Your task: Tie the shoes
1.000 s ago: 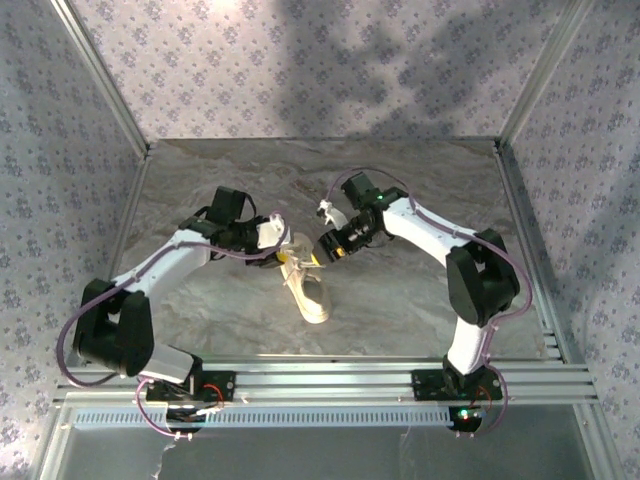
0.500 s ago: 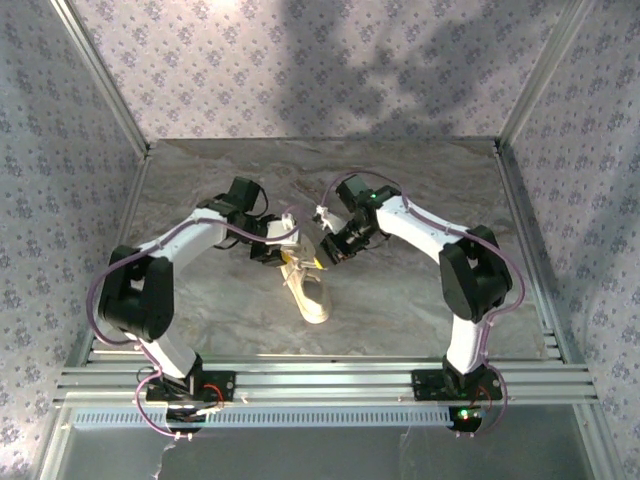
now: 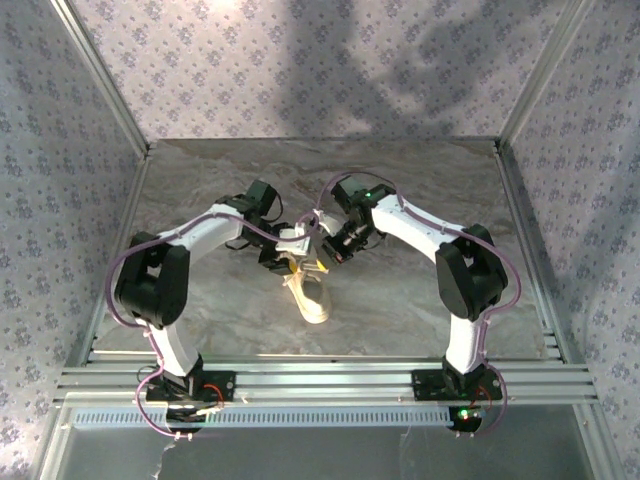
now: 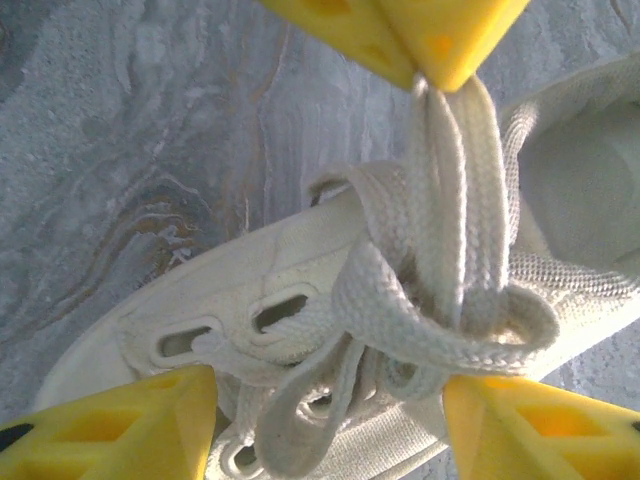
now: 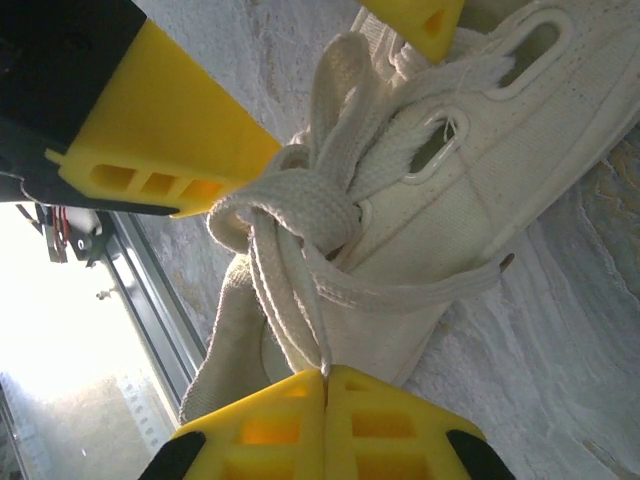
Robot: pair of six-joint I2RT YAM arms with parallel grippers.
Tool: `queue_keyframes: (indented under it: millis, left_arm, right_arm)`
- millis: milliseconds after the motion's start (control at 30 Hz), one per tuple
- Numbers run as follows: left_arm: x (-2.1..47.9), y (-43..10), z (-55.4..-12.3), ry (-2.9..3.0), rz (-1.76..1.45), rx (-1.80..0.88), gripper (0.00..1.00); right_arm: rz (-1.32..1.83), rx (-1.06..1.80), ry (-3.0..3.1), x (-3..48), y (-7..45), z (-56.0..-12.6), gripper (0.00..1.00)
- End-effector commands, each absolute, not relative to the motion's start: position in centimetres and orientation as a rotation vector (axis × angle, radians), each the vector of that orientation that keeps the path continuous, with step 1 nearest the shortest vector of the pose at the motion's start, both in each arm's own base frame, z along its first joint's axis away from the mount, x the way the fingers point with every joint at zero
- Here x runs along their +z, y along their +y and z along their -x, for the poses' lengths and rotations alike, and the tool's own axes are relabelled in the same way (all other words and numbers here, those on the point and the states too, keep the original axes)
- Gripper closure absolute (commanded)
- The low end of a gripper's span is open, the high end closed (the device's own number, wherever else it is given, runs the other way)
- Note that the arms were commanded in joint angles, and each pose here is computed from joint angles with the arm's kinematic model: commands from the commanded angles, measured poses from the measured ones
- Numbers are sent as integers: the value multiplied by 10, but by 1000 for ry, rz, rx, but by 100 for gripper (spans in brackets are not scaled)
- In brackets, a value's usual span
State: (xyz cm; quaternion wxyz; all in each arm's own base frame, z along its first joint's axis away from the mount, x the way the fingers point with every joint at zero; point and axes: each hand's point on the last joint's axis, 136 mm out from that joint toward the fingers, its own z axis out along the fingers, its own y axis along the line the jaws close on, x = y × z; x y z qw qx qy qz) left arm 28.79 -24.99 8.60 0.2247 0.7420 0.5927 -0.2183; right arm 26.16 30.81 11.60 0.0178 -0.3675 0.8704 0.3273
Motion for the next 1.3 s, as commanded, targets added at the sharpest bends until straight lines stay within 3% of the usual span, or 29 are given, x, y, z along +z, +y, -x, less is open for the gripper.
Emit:
queue_keyframes:
  millis: [0, 133, 300, 733, 1267]
  left_arm:
    - [90, -256, -279, 1585, -2083, -671, 42]
    - [87, -257, -273, 1599, -2087, -685, 57]
    - [90, -250, -273, 1645, -2072, -630, 100]
    - [109, -228, -262, 1778, -1961, -482, 100]
    - [74, -202, -261, 2127, -1816, -365, 100]
  right_arm:
    - [1189, 953, 2705, 118, 304, -261, 98]
    - [1213, 879, 2689, 118, 299, -264, 100]
    - [1253, 749, 2624, 120, 290, -272, 100]
    - [1359, 613, 2567, 108, 281, -283, 100]
    - [1332, 643, 2613, 79, 271, -292, 100]
